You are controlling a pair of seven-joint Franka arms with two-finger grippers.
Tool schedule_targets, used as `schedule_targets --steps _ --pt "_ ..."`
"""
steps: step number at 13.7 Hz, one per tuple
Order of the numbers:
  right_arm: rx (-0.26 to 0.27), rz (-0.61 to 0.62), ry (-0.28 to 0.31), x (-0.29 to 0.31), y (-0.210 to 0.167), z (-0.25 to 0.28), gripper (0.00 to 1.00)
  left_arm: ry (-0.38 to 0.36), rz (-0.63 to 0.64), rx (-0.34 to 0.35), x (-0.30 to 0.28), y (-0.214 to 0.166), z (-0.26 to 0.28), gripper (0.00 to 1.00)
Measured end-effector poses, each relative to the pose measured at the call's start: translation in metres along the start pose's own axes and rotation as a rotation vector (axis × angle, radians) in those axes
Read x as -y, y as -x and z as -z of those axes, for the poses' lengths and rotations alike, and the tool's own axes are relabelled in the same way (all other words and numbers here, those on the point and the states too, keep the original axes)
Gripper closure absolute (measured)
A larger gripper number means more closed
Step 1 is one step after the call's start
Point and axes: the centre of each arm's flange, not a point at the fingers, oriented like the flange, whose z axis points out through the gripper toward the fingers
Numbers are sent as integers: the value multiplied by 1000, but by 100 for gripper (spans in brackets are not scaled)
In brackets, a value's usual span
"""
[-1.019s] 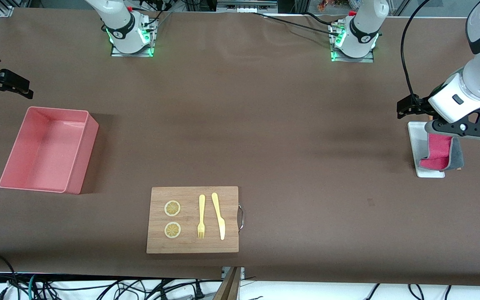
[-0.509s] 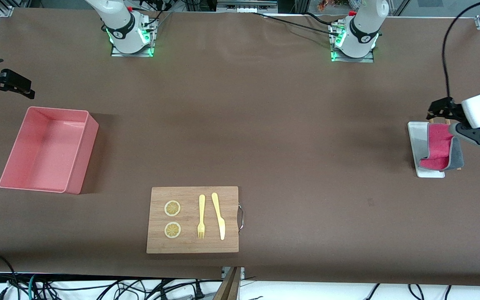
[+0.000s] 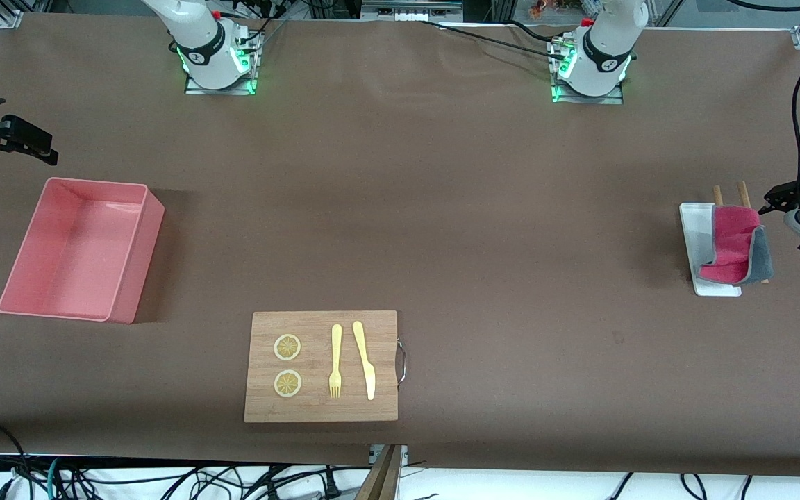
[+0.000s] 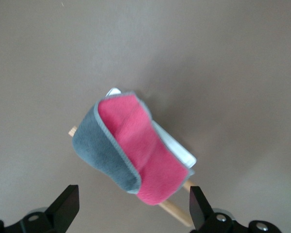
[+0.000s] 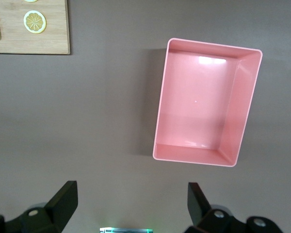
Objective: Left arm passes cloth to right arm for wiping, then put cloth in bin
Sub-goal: 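Grasp the cloth edge with the left gripper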
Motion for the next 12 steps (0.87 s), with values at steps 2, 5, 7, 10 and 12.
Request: schedule_targets --steps 2,5,7,10,12 --pt "0 0 0 0 0 0 0 5 -38 -8 5 30 -32 7" --pt "0 0 0 0 0 0 0 25 -104 -7 3 35 -48 23" --pt "0 0 0 0 0 0 0 45 -129 -4 4 36 -60 40" --pt "-3 0 0 0 -1 0 0 70 -143 -3 6 36 -78 44" --pt "-4 0 0 0 -2 -1 0 72 -164 -7 7 33 -82 54"
